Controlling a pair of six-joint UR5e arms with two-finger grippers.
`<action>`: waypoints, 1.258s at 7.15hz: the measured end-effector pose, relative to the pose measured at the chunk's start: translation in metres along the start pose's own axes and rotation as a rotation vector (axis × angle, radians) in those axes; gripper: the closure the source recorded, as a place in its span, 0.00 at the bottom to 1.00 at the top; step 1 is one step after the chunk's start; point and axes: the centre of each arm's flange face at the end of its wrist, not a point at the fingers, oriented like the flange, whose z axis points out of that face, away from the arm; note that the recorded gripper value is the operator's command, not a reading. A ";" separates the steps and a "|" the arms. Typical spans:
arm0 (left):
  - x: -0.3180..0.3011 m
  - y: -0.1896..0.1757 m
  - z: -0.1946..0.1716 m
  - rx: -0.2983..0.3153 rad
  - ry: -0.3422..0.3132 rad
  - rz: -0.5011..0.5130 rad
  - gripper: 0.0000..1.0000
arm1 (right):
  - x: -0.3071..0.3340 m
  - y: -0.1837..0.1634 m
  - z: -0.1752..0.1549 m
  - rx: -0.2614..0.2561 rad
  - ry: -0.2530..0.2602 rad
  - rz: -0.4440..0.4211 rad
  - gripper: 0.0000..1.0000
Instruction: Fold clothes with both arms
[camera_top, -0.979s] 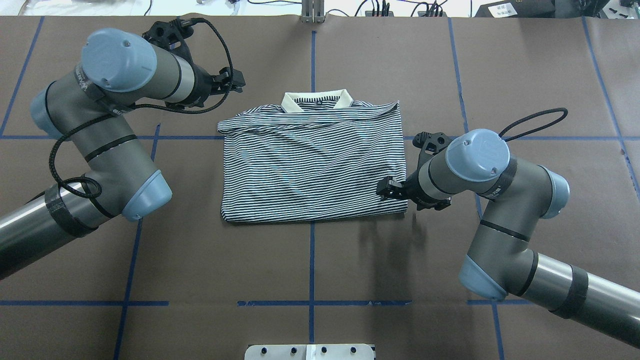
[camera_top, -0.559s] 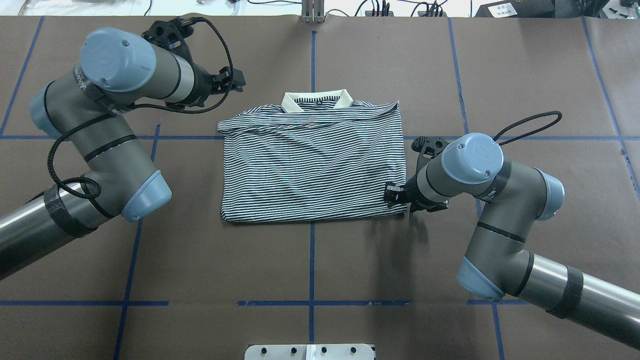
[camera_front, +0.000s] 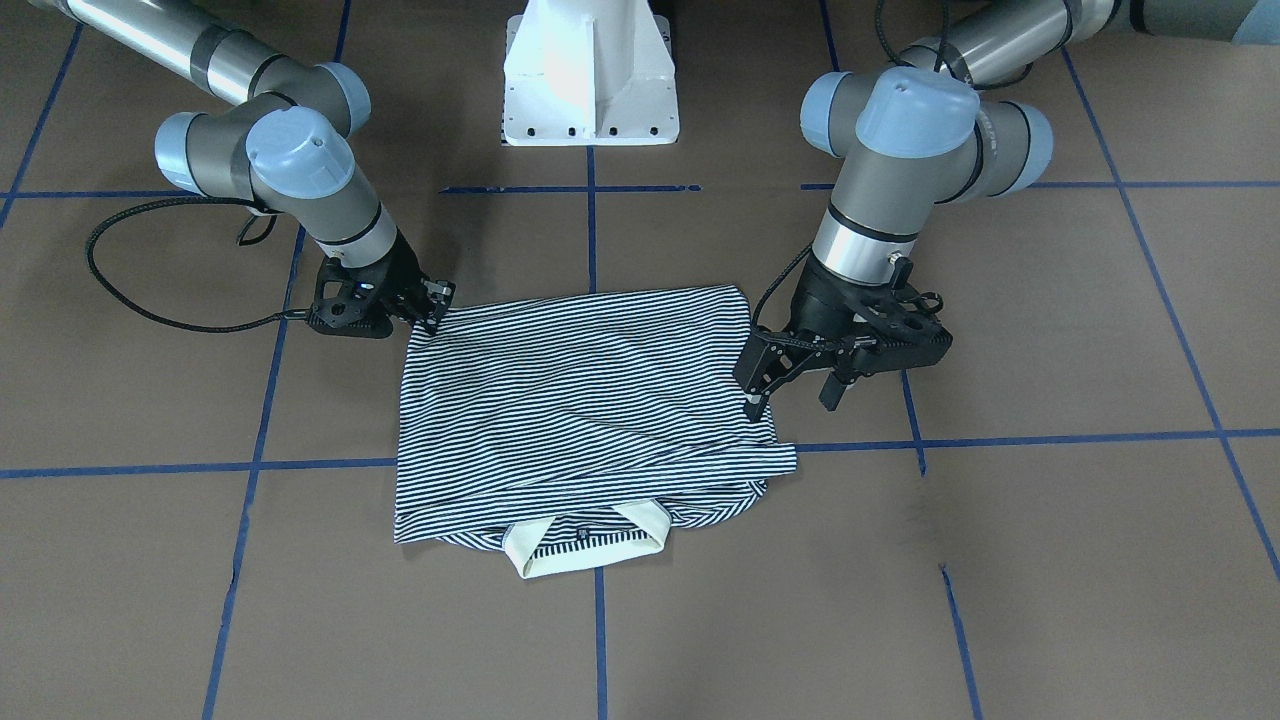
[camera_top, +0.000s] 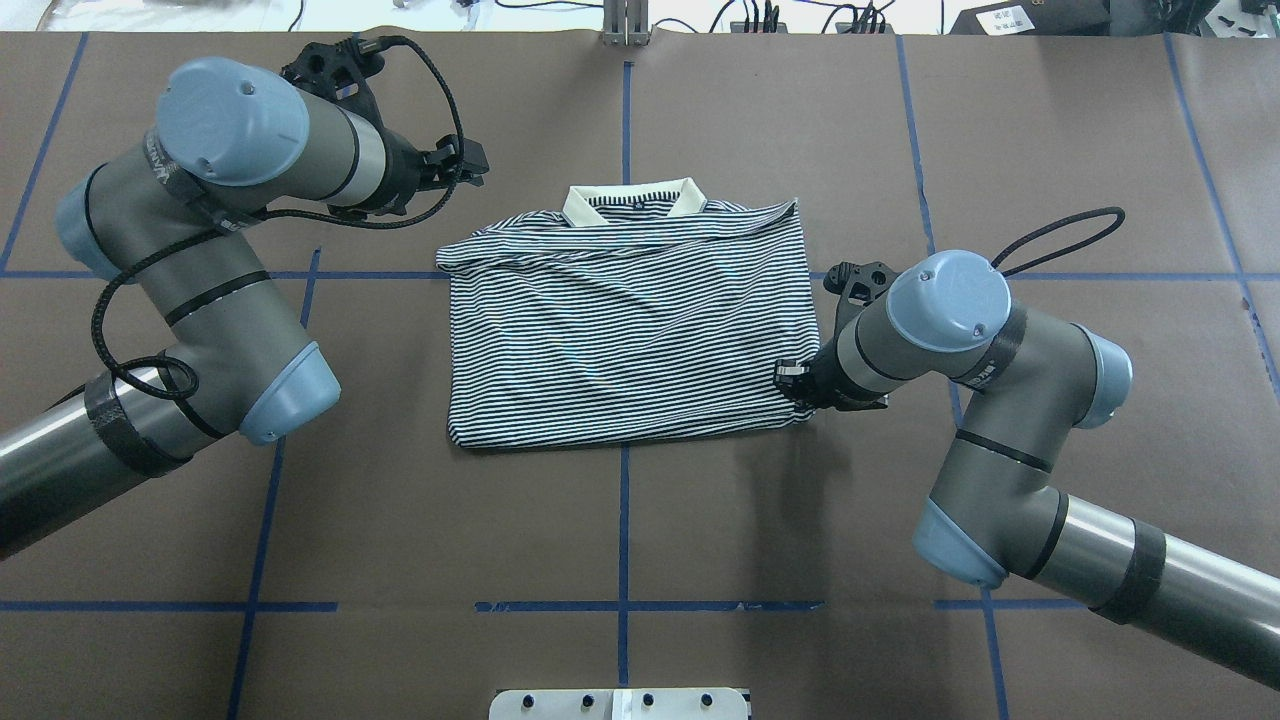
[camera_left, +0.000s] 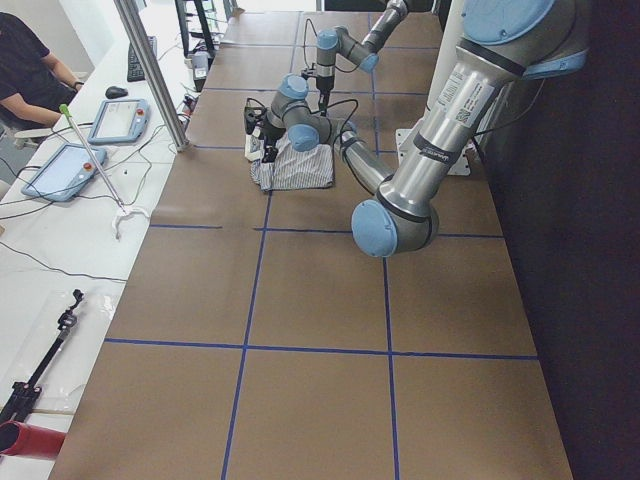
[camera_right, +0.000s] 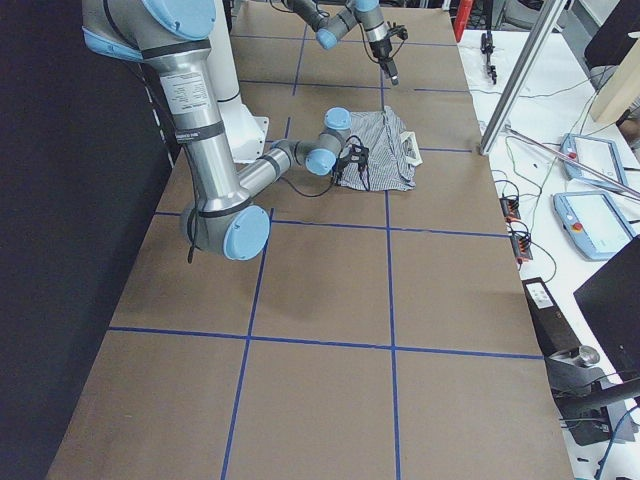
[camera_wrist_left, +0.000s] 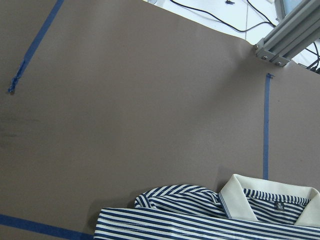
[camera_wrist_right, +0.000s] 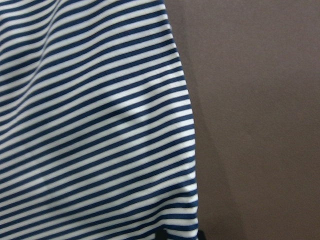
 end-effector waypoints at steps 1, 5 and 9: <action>-0.001 0.000 0.000 0.000 -0.001 0.000 0.00 | -0.015 -0.001 -0.009 -0.003 0.008 0.006 1.00; 0.002 0.002 0.000 -0.002 0.003 0.002 0.00 | 0.003 0.026 -0.046 -0.015 0.012 0.014 1.00; 0.005 0.003 -0.001 -0.005 0.007 0.003 0.00 | 0.077 0.161 -0.040 -0.194 0.091 -0.051 1.00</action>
